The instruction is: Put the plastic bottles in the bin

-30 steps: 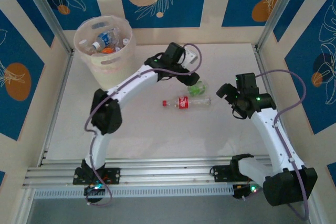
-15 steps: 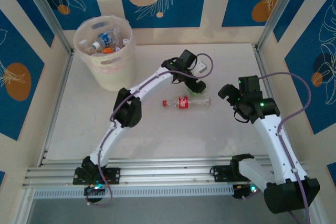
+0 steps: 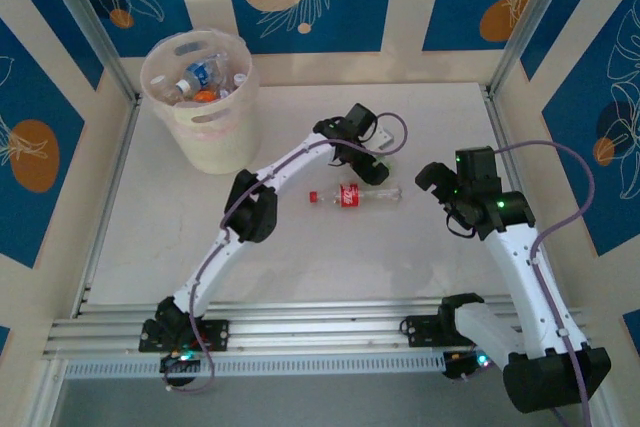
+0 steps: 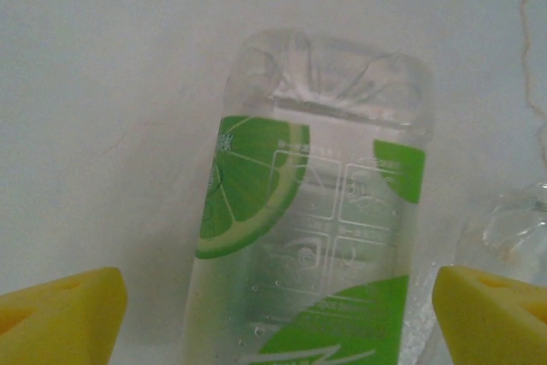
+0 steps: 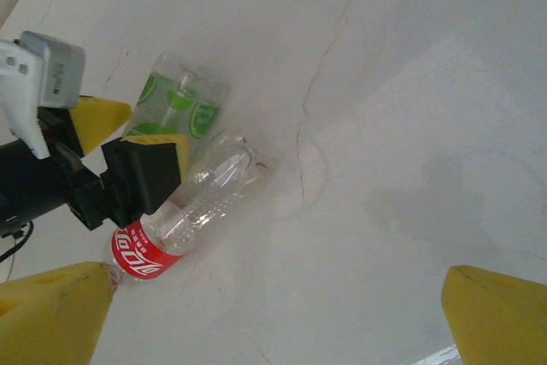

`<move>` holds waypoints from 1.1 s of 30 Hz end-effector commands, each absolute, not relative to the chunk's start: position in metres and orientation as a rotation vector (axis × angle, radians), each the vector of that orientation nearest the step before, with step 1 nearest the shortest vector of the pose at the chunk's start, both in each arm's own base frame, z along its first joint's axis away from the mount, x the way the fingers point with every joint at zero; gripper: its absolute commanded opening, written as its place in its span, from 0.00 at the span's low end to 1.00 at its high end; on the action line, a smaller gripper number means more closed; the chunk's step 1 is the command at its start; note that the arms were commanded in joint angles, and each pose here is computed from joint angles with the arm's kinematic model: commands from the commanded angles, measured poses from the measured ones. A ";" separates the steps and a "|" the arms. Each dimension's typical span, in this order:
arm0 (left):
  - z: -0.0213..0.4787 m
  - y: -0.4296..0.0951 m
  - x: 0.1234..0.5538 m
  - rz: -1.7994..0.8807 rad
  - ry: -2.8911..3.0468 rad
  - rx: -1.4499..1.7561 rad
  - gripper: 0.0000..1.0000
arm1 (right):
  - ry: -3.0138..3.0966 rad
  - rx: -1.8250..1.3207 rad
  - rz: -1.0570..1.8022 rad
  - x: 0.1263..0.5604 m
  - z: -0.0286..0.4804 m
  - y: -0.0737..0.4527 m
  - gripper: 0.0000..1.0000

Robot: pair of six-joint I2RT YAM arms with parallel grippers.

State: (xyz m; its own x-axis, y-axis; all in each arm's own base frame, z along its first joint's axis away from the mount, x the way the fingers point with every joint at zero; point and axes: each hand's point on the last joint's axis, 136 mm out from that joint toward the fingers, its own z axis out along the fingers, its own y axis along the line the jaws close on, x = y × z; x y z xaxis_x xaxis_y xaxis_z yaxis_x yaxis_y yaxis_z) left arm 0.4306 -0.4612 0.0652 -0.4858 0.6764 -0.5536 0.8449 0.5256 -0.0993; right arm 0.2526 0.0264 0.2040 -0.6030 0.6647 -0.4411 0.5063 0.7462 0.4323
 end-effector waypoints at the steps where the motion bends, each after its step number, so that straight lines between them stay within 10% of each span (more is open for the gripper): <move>1: 0.059 -0.457 0.432 -0.441 2.327 1.262 0.89 | 2.343 0.874 0.396 0.250 0.205 0.032 0.99; 20: 0.073 -0.431 0.472 -0.289 2.291 1.183 0.58 | 2.318 0.862 0.391 0.251 0.209 0.032 0.99; 33: 0.270 -0.400 0.484 -0.181 1.996 0.977 0.53 | 2.387 0.812 0.415 0.255 0.190 0.046 0.99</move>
